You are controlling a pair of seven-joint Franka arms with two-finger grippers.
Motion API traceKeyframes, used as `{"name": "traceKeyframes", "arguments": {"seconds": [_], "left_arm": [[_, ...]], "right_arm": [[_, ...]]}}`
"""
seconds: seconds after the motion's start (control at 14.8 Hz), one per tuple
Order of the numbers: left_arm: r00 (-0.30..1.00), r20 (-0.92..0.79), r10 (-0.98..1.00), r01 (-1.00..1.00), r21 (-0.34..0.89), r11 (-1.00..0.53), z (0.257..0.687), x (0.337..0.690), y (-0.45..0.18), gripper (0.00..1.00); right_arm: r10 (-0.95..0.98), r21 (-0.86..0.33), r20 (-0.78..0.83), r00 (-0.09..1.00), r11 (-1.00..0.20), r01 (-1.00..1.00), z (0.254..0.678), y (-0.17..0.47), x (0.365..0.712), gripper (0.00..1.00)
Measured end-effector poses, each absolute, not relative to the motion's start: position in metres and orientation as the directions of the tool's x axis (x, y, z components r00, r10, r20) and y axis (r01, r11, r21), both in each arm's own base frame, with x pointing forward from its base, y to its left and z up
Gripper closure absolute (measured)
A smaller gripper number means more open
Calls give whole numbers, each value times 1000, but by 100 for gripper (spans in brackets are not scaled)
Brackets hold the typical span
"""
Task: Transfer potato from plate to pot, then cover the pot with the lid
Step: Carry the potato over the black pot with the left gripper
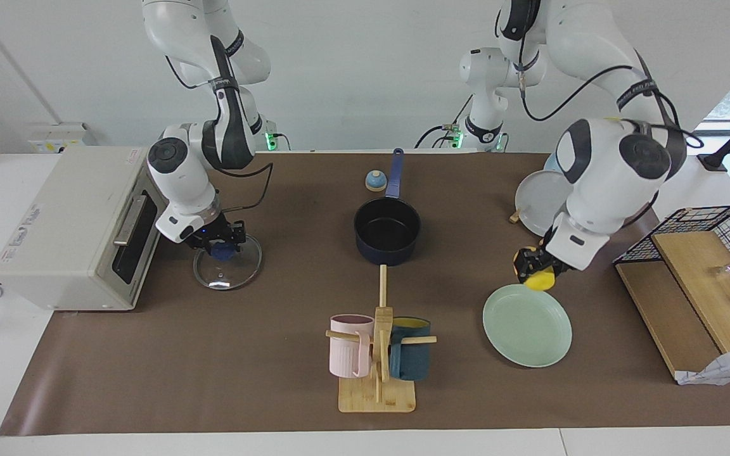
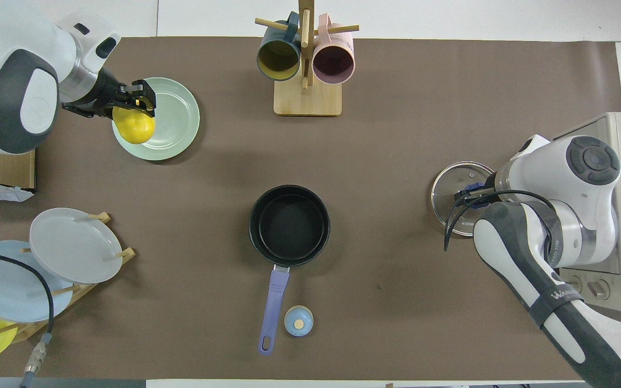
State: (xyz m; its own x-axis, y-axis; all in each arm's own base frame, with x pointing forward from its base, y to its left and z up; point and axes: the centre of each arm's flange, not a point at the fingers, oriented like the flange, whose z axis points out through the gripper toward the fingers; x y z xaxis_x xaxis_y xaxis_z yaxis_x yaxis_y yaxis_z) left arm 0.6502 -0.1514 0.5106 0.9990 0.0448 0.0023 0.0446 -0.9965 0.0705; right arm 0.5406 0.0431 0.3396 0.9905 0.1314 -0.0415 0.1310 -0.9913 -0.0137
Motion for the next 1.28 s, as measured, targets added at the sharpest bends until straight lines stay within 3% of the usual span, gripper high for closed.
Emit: {"name": "traceKeyframes", "arguments": {"seconds": [0.14, 0.27, 0.68, 0.88, 1.28], "left_arm": [[998, -1, 70, 70, 72, -995, 538, 621, -196, 34], [997, -15, 72, 73, 67, -995, 536, 596, -247, 34], [999, 26, 22, 19, 93, -995, 444, 510, -364, 34], [1000, 15, -10, -11, 83, -996, 401, 477, -384, 34], [999, 5, -47, -47, 72, -996, 364, 448, -393, 34]], "right_arm": [[145, -15, -59, 988, -989, 144, 358, 51, 551, 33], [151, -17, -78, 985, -988, 150, 376, 56, 562, 33], [202, -22, -122, 972, -979, 201, 451, 87, 582, 33], [201, -24, -148, 968, -980, 200, 485, 86, 584, 33], [196, -26, -189, 962, -980, 195, 515, 83, 581, 33]]}}
